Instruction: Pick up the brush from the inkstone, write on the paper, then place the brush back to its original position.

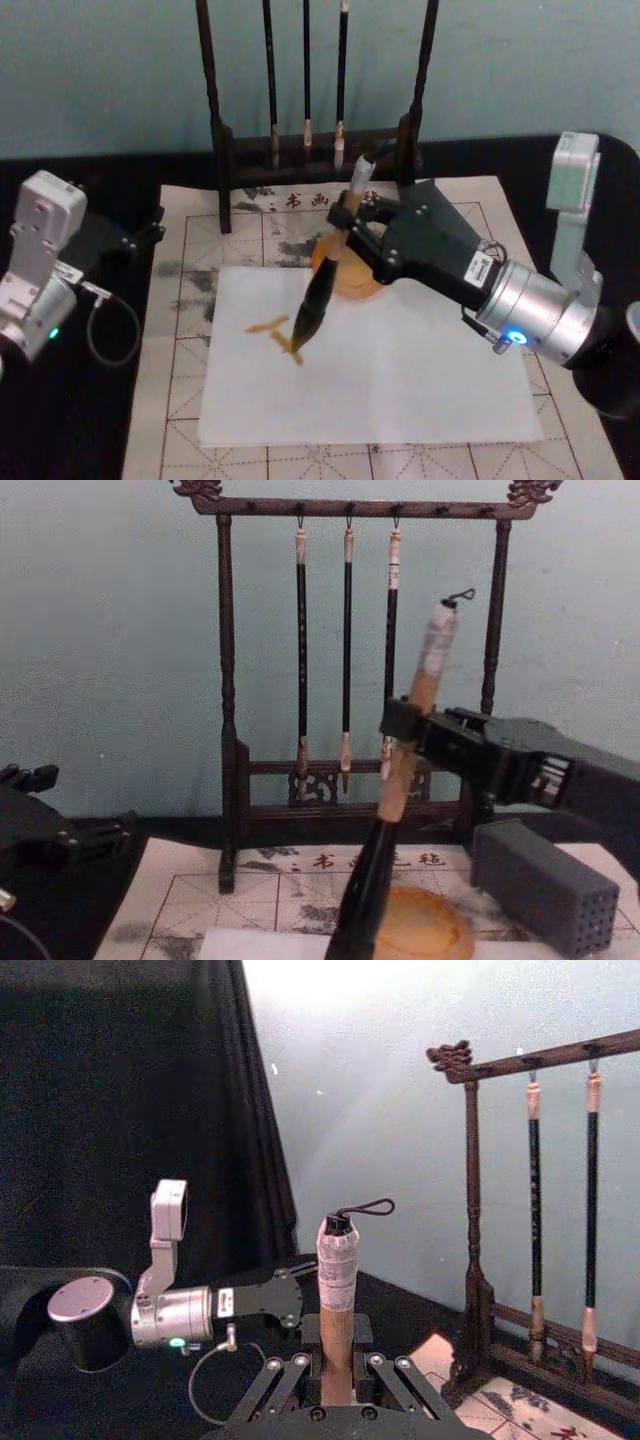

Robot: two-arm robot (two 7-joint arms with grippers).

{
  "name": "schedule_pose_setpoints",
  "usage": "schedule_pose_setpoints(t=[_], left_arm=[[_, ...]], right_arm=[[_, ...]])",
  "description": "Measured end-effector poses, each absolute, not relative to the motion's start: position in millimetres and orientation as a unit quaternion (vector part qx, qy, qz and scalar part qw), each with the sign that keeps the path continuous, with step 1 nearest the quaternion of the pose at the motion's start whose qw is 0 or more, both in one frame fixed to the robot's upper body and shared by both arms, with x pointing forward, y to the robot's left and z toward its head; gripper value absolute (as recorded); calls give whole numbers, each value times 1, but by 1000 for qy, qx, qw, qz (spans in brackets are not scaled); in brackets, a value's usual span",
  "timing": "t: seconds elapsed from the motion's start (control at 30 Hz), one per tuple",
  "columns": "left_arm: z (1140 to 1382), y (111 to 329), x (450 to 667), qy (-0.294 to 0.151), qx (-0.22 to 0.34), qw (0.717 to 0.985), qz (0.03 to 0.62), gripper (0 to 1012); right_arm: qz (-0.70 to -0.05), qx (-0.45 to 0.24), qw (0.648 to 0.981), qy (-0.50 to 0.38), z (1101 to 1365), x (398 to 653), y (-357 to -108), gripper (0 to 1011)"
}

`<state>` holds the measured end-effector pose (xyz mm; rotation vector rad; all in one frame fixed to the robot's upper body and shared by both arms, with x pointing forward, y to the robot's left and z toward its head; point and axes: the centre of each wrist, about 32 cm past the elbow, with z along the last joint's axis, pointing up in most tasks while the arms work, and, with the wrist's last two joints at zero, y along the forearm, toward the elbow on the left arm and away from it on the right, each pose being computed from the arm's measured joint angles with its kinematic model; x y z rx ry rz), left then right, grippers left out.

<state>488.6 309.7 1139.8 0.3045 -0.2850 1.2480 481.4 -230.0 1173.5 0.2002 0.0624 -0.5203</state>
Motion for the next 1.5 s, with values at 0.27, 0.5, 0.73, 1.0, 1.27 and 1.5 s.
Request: schedule_pose_setpoints(t=[0.27, 0.5, 0.73, 1.0, 1.27, 1.5], left_arm=[[1140, 310, 489, -132, 142, 791, 580, 1001], [1140, 310, 489, -132, 142, 791, 580, 1001], [1140, 310, 489, -132, 141, 791, 580, 1001], [1140, 310, 489, -132, 142, 791, 580, 1001], [1140, 310, 489, -132, 142, 791, 580, 1001], [1140, 310, 489, -132, 141, 791, 580, 1001]], right_arm=[[-246, 94, 965, 19, 1170, 485, -222, 199], [-241, 93, 966, 13, 1168, 488, -216, 199], [-237, 91, 967, 11, 1166, 491, -211, 199], [-235, 91, 968, 12, 1164, 494, -206, 199], [-236, 87, 968, 10, 1161, 496, -203, 199], [-238, 85, 967, 10, 1160, 496, -202, 199]])
